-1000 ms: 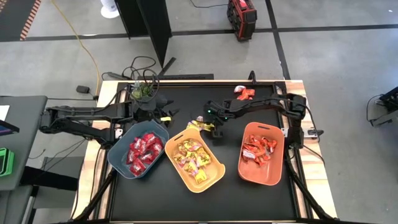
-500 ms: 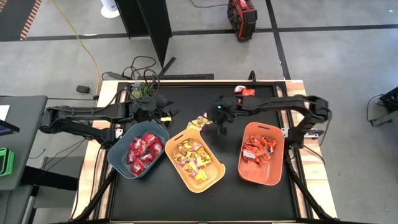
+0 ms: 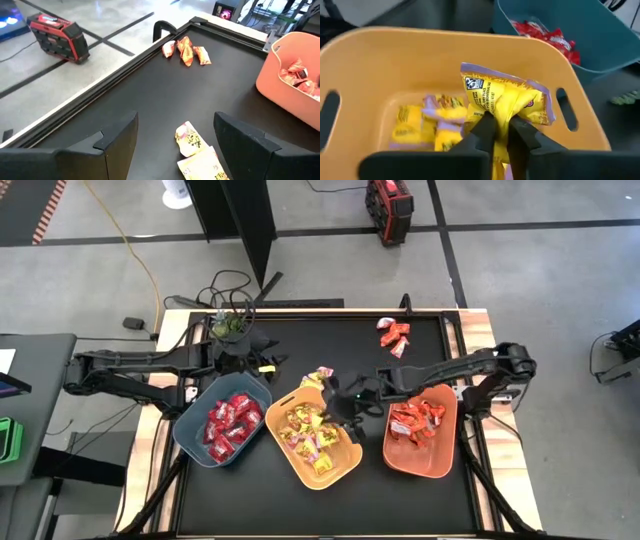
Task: Sort candy
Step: Put the yellow candy into the yellow bin, then put the orange chocolate into the orange bin
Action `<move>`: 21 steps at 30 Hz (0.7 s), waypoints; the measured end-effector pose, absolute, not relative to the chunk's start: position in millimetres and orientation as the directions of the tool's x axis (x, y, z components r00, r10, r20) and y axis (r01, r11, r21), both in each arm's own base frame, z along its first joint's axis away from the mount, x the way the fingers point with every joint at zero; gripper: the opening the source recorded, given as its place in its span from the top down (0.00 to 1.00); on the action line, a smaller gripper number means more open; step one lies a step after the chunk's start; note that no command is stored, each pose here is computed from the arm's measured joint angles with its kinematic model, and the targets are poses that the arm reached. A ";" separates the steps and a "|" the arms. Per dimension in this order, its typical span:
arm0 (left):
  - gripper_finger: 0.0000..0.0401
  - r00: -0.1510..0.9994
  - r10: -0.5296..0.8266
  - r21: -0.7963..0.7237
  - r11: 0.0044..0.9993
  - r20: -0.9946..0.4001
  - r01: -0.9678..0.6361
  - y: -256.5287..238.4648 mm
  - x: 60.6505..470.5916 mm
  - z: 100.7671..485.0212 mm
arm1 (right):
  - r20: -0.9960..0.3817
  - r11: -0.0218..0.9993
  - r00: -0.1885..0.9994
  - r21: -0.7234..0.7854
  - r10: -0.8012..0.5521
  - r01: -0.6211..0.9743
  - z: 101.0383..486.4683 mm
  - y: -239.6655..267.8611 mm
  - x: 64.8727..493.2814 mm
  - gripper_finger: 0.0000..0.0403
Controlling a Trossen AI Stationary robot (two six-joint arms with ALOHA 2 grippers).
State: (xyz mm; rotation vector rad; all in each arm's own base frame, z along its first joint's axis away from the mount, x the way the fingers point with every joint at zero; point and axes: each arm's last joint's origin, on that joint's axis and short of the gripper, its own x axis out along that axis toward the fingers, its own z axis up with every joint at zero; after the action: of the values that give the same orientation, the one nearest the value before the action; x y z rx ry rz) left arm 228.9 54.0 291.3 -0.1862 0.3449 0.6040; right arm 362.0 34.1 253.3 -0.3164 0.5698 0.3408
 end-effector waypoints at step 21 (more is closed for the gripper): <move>0.37 0.781 0.524 -0.027 0.825 -0.341 -0.565 54.0 230.1 294.3 | -0.592 0.968 0.805 -0.222 -0.041 -0.115 328.5 -16.3 339.7 0.15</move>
State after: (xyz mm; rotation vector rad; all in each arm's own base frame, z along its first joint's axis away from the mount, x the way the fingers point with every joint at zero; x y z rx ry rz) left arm 230.1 54.0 294.3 -0.1302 0.3291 0.5898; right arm 339.7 -16.3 328.5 -0.2539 0.6362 0.0402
